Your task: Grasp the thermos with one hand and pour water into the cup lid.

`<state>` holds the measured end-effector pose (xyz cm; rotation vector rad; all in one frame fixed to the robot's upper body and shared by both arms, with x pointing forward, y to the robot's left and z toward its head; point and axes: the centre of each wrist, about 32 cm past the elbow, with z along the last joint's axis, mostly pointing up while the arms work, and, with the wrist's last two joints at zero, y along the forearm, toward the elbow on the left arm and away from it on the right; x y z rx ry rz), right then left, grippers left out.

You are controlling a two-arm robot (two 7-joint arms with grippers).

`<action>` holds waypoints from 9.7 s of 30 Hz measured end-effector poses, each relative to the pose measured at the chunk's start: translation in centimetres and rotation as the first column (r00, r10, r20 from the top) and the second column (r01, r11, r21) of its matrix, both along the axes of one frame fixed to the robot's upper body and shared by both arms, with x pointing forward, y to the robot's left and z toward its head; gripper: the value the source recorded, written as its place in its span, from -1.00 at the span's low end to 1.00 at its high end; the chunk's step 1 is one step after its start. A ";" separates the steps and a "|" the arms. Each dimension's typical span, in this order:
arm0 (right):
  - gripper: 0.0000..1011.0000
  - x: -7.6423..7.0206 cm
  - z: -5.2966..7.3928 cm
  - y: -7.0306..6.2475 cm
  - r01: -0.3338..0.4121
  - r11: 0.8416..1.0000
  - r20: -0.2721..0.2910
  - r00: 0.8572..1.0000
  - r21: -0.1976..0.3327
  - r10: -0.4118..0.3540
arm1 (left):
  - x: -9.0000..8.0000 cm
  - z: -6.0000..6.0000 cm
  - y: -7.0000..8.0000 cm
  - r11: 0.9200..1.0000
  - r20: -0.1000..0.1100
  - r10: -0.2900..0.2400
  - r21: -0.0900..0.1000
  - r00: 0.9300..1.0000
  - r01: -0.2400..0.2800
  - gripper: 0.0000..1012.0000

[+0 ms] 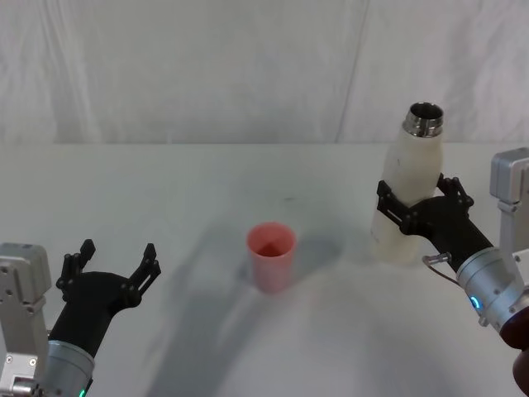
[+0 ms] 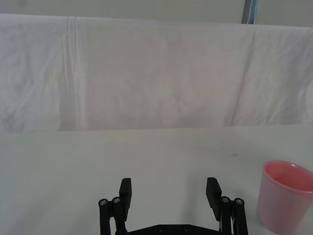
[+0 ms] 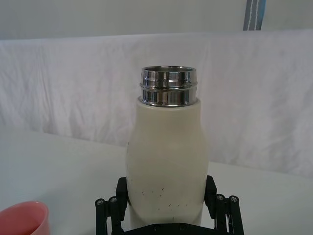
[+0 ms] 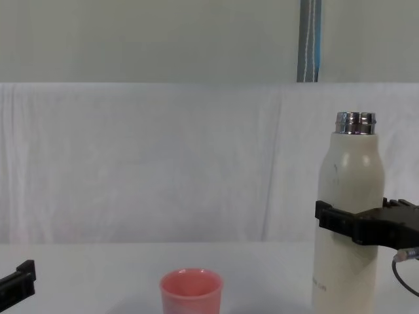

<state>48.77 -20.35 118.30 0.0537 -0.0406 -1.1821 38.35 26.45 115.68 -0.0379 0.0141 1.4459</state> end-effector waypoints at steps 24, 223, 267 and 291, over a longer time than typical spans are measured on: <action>0.88 0.7 -1.1 1.2 -0.033 0.999 0.013 0.999 -0.032 0.033 | 0.0 0.0 0.0 1.000 0.000 0.000 0.000 1.000 0.000 0.98; 0.98 -6.8 -5.2 -0.4 0.020 0.998 0.014 1.000 -0.064 -0.020 | 0.0 0.0 0.0 1.000 0.000 0.000 0.000 1.000 0.000 0.98; 0.98 -6.7 -5.1 -0.3 0.013 0.999 0.002 1.000 -0.045 -0.013 | 0.0 0.0 0.0 1.000 0.000 0.000 0.000 1.000 0.000 0.98; 0.98 -6.7 -5.1 -0.3 0.013 0.999 0.003 1.000 -0.045 -0.012 | 0.0 0.0 0.0 1.000 0.000 0.000 0.000 1.000 0.000 0.98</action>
